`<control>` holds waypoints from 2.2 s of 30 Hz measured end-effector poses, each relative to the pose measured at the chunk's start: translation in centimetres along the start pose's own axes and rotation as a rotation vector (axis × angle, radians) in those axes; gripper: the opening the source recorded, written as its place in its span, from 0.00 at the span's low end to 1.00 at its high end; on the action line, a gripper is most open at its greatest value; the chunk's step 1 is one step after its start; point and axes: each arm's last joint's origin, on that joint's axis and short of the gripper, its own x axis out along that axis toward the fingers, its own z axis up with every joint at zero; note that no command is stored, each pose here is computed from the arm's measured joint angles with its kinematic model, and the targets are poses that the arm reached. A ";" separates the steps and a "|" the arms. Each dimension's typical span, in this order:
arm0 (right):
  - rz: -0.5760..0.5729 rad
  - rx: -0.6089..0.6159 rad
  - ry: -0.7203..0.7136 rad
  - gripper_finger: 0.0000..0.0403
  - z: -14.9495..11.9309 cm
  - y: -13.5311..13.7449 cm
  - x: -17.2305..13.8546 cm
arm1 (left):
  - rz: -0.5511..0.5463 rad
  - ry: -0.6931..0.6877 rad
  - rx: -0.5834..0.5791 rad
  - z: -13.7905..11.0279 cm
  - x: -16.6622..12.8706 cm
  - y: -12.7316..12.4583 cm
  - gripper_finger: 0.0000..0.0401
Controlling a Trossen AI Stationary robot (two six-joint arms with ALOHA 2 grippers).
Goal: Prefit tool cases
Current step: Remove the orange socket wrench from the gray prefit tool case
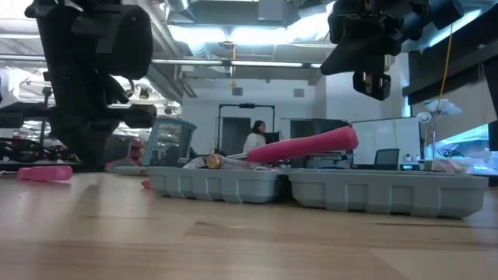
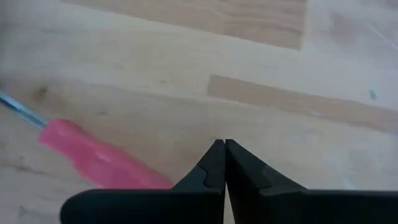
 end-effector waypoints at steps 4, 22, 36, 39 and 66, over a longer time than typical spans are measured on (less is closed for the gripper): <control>0.001 0.000 0.000 0.00 0.0 0.0 0.0 | 0.040 0.006 0.009 0.0 -0.1 0.4 0.00; 0.007 -0.008 0.006 0.00 0.0 0.0 0.0 | 0.077 0.128 0.068 -2.4 -0.8 0.8 0.00; -0.001 -0.009 -0.001 0.00 0.0 0.0 0.0 | 0.102 0.077 0.089 -2.0 -1.0 1.2 0.00; -0.009 -0.009 -0.006 0.00 0.0 0.0 0.1 | 0.025 0.057 0.106 -1.8 -0.7 0.3 0.00; -0.014 0.018 -0.012 0.00 0.0 -0.1 0.1 | 0.063 0.248 0.813 5.2 3.9 -3.2 0.00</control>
